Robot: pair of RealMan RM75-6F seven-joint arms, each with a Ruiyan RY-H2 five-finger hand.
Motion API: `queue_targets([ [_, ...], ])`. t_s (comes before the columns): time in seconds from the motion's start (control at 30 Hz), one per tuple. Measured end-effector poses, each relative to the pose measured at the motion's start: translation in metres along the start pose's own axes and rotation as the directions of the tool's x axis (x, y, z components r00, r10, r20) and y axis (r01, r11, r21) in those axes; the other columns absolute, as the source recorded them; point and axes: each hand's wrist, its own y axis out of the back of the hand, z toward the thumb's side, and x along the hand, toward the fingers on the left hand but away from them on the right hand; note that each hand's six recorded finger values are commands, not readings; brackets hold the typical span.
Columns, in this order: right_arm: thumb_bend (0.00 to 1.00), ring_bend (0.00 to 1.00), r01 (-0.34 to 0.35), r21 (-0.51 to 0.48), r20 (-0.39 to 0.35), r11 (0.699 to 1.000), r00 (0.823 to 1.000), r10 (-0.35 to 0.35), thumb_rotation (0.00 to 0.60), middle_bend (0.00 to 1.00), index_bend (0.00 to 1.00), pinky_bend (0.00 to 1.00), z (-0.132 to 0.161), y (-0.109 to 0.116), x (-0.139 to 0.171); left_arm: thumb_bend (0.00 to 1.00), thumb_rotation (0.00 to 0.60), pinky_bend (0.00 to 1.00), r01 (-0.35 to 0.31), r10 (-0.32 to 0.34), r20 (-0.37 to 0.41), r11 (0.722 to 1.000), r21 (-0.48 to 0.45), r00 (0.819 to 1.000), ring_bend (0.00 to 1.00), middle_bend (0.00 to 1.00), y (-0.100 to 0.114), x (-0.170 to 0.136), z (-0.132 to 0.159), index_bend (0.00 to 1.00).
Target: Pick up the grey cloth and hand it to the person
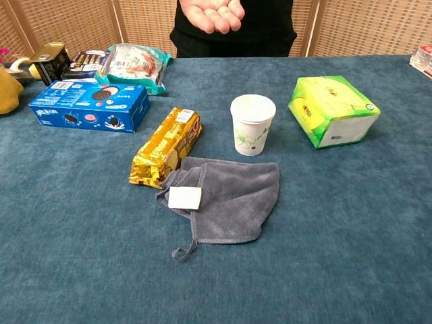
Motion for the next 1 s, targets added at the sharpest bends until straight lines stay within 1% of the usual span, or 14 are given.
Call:
queue_targets([
  [0.23, 0.00, 0.04, -0.025, 0.005, -0.012, 1.000, 1.000, 0.026, 0.568, 0.01, 0.08, 0.09, 0.003, -0.005, -0.001, 0.17, 0.600, 0.09, -0.003, 0.003, 0.001, 1.000, 0.001, 1.000, 0.00, 0.00, 0.000, 0.000, 0.001, 0.00],
  [0.33, 0.00, 0.04, -0.036, -0.004, -0.035, 0.999, 0.999, 0.036, 0.568, 0.02, 0.09, 0.09, 0.009, -0.007, -0.002, 0.17, 0.600, 0.09, -0.003, 0.003, -0.001, 1.000, 0.001, 1.000, 0.00, 0.00, 0.000, -0.001, 0.001, 0.00],
  [0.47, 0.00, 0.10, -0.076, -0.026, -0.105, 0.997, 0.992, 0.072, 0.565, 0.06, 0.11, 0.13, 0.026, -0.013, -0.009, 0.17, 0.600, 0.09, 0.001, -0.001, -0.003, 1.000, 0.007, 1.000, 0.00, 0.00, -0.002, 0.000, 0.001, 0.00],
  [0.57, 0.00, 0.13, -0.133, -0.057, -0.170, 0.989, 0.978, 0.122, 0.566, 0.12, 0.14, 0.18, 0.043, -0.019, -0.018, 0.17, 0.600, 0.09, 0.003, -0.003, -0.005, 1.000, 0.014, 1.000, 0.00, 0.00, -0.003, 0.001, 0.003, 0.00],
  [0.67, 0.00, 0.15, -0.201, -0.072, -0.241, 0.977, 0.954, 0.179, 0.571, 0.15, 0.15, 0.21, 0.062, -0.025, -0.029, 0.17, 0.600, 0.09, 0.002, -0.002, -0.011, 1.000, 0.015, 1.000, 0.00, 0.00, -0.004, 0.002, 0.003, 0.00],
  [0.77, 0.00, 0.17, -0.264, -0.074, -0.311, 0.962, 0.922, 0.229, 0.567, 0.16, 0.17, 0.24, 0.084, -0.032, -0.039, 0.17, 0.600, 0.09, 0.001, -0.001, -0.019, 1.000, 0.016, 1.000, 0.00, 0.00, -0.004, 0.003, 0.002, 0.00],
  [0.83, 0.00, 0.19, -0.306, -0.074, -0.355, 0.949, 0.897, 0.262, 0.566, 0.18, 0.18, 0.27, 0.099, -0.038, -0.045, 0.17, 0.600, 0.09, 0.004, -0.004, -0.021, 1.000, 0.016, 1.000, 0.00, 0.00, -0.005, 0.004, 0.002, 0.00],
  [0.9, 0.00, 0.20, -0.340, -0.068, -0.395, 0.938, 0.872, 0.288, 0.562, 0.19, 0.18, 0.28, 0.114, -0.044, -0.051, 0.17, 0.600, 0.09, 0.006, -0.006, -0.022, 1.000, 0.016, 1.000, 0.00, 0.00, -0.005, 0.005, 0.001, 0.00],
  [1.0, 0.00, 0.20, -0.367, -0.060, -0.446, 0.928, 0.842, 0.304, 0.566, 0.20, 0.18, 0.28, 0.137, -0.054, -0.060, 0.17, 0.600, 0.09, 0.007, -0.007, -0.024, 1.000, 0.017, 1.000, 0.00, 0.00, -0.005, 0.006, 0.001, 0.00],
])
